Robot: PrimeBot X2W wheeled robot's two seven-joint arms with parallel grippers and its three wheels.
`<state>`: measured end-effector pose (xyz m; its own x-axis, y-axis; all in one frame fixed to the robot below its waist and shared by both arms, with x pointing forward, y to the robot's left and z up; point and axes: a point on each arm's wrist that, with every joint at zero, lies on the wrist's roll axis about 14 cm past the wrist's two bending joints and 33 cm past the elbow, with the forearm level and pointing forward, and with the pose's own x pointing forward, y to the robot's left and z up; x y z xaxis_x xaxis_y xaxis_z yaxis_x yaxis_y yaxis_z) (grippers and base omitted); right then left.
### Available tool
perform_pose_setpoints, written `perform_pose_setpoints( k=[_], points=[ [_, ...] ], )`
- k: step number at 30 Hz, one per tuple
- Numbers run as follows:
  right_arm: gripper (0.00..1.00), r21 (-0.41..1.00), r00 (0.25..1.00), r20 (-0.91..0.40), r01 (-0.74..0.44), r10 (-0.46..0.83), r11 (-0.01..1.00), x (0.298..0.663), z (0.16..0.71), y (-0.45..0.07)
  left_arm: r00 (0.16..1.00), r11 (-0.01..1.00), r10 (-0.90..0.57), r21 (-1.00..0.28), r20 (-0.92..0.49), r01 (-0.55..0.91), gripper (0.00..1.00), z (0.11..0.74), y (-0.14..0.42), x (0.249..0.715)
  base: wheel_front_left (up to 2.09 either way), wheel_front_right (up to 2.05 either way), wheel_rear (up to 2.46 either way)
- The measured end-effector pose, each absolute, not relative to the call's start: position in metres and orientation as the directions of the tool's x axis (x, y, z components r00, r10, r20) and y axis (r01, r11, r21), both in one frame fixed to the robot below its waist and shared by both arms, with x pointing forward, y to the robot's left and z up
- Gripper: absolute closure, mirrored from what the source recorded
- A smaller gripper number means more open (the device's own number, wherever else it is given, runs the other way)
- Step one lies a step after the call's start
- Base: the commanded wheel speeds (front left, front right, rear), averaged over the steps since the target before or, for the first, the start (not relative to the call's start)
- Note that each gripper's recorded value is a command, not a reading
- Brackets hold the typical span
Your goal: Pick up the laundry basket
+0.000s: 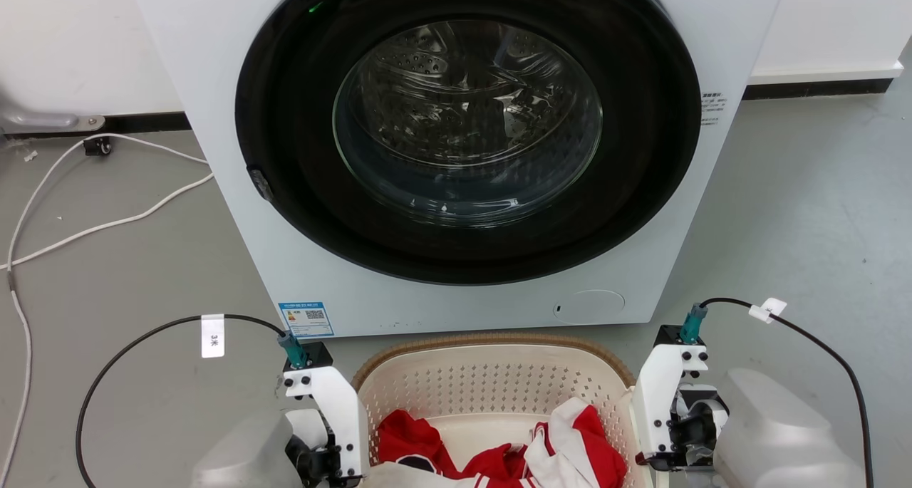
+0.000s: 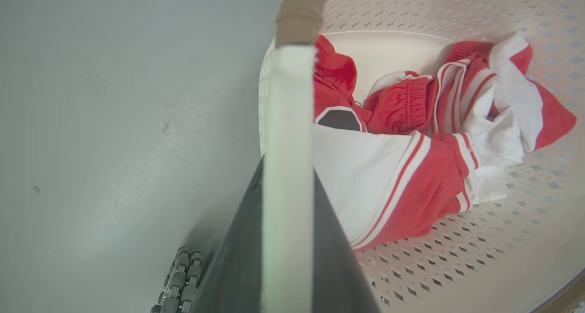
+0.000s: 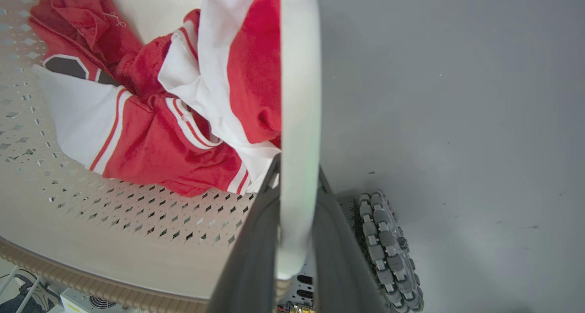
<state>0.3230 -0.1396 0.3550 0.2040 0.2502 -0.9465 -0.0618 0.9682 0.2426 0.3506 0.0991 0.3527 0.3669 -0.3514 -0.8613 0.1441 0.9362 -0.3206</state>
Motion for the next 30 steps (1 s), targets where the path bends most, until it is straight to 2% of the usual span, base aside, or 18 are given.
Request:
perform_pose_setpoints(
  k=[30],
  points=[
    [1.0,0.236,0.195,-0.95,-0.056,0.243,0.97,0.325,0.3578,-0.1415,0.374,0.936,-0.353,-0.324,-0.858,0.14,1.0,0.3512,0.0985,0.3502,0.0,0.0,0.0]
  ],
)
